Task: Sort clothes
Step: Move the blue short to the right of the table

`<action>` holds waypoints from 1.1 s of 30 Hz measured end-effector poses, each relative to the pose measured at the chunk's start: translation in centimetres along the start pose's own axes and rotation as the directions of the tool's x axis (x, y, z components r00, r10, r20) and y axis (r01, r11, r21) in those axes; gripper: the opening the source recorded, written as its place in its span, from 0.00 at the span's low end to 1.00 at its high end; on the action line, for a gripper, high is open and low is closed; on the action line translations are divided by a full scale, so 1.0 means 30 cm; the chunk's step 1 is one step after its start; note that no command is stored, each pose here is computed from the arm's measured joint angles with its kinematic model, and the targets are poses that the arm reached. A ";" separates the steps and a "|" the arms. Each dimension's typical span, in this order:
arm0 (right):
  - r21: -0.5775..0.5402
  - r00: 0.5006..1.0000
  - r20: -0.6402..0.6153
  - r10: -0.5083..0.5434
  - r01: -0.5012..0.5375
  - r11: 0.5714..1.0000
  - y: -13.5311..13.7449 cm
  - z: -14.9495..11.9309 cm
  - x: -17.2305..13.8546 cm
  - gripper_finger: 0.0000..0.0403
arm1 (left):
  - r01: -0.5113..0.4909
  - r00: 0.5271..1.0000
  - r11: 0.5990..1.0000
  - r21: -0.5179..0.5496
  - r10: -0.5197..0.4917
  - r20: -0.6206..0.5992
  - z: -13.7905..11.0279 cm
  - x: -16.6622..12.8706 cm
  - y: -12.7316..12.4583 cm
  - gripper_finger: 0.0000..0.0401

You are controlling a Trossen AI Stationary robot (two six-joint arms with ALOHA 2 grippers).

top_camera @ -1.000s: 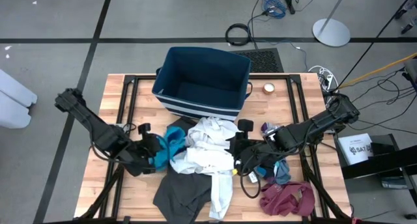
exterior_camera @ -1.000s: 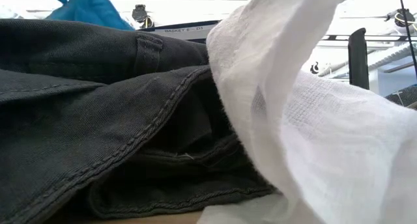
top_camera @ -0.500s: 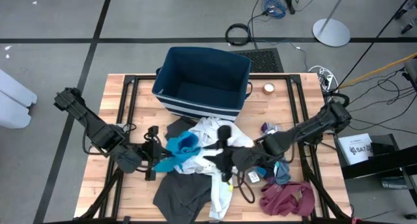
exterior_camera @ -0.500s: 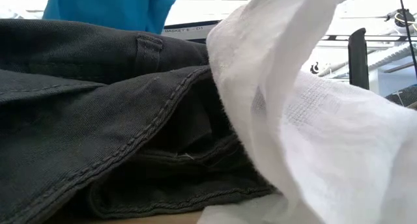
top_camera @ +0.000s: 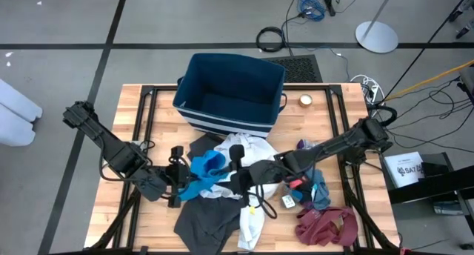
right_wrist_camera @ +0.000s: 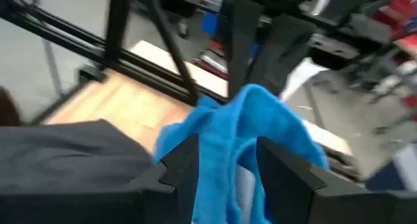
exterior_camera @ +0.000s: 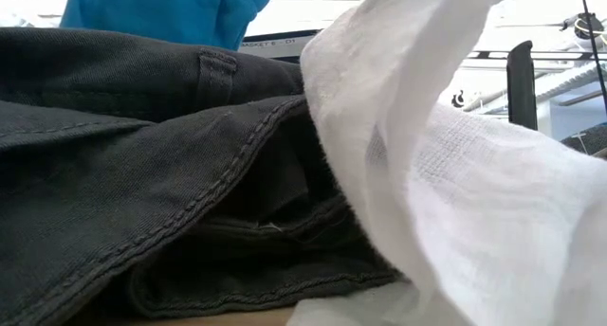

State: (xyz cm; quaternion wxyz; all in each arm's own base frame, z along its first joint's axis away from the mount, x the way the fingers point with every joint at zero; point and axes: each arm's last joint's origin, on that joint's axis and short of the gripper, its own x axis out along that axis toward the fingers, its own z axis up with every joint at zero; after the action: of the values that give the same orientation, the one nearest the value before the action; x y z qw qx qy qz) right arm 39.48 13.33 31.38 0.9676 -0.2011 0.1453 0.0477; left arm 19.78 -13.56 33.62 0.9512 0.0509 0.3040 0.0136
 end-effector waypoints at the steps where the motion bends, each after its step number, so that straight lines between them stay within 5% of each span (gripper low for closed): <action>1: 0.018 1.000 -0.001 0.011 -0.011 1.000 -0.005 -0.003 0.002 0.35 | 0.000 1.000 1.000 0.000 0.000 0.000 0.000 0.000 0.000 0.00; 8: 0.113 0.999 -0.026 0.045 -0.041 0.993 -0.036 -0.027 0.017 0.40 | 0.000 1.000 1.000 0.002 0.000 0.000 0.000 0.000 0.000 0.00; 23: 0.092 0.998 -0.069 0.006 0.001 0.996 -0.044 -0.056 0.043 0.79 | 0.001 1.000 1.000 0.002 -0.001 0.000 0.000 0.000 0.000 0.00; 33: 0.125 0.990 -0.138 0.000 0.017 0.992 -0.052 -0.129 0.111 0.75 | 0.035 0.999 0.999 -0.004 -0.035 -0.006 0.001 0.000 -0.004 0.00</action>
State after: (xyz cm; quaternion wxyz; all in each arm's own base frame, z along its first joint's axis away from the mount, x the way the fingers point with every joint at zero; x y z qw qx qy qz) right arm 41.86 10.46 27.56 0.9662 -0.1429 0.2135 0.0203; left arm 19.80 -13.68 33.64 0.9505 0.0435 0.3075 -0.0024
